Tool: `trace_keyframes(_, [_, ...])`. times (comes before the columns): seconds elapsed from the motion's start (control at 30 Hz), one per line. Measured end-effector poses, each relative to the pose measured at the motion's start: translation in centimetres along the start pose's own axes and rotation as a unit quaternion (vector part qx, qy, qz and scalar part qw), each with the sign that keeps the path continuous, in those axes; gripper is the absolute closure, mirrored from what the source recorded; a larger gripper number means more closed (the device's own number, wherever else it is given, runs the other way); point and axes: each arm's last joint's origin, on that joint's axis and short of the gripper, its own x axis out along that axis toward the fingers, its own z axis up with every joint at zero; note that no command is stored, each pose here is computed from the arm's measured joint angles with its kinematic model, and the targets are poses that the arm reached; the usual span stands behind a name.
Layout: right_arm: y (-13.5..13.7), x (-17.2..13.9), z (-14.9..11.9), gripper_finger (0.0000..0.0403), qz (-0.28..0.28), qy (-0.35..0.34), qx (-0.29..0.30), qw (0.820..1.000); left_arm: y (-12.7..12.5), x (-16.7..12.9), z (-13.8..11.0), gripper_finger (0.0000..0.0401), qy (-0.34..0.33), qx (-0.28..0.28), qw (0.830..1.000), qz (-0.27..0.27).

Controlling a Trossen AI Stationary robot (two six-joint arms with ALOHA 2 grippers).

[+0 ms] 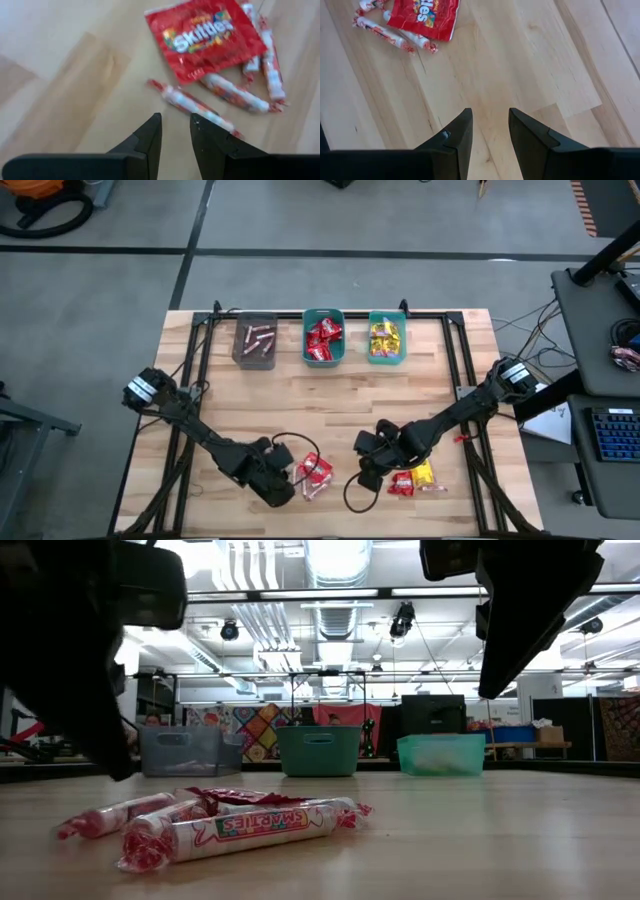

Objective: Sort candy
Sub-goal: Put the white candy on the black bin

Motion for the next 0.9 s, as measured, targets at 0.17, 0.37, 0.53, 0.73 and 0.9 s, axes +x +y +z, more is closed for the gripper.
trace_keyframes(0.17, [0.0, 0.0, 0.0, 0.0284, 0.0, 0.0, -0.001, 1.0, 0.0, 0.1, -0.2, 0.0312, 0.002, -0.045, 0.999, 0.001])
trace_keyframes(0.37, [0.0, 0.0, 0.0, 0.0284, 0.001, 0.0, -0.001, 1.0, -0.6, 0.6, -0.2, 0.0276, -0.008, -0.062, 0.998, -0.018])
trace_keyframes(0.53, [0.0, 0.0, 0.0, 0.0284, 0.002, 0.0, 0.0, 1.0, -0.8, 1.6, -0.5, 0.0238, -0.007, -0.078, 0.997, -0.016])
trace_keyframes(0.73, [0.0, 0.0, 0.0, 0.0284, 0.003, -0.001, 0.0, 1.0, -1.3, 2.3, -0.6, 0.0221, -0.005, -0.076, 0.997, -0.01])
trace_keyframes(0.9, [0.1, 0.0, 0.1, 0.0284, 0.007, -0.004, -0.001, 1.0, -1.3, 2.7, -0.8, 0.024, -0.006, -0.072, 0.997, -0.002])
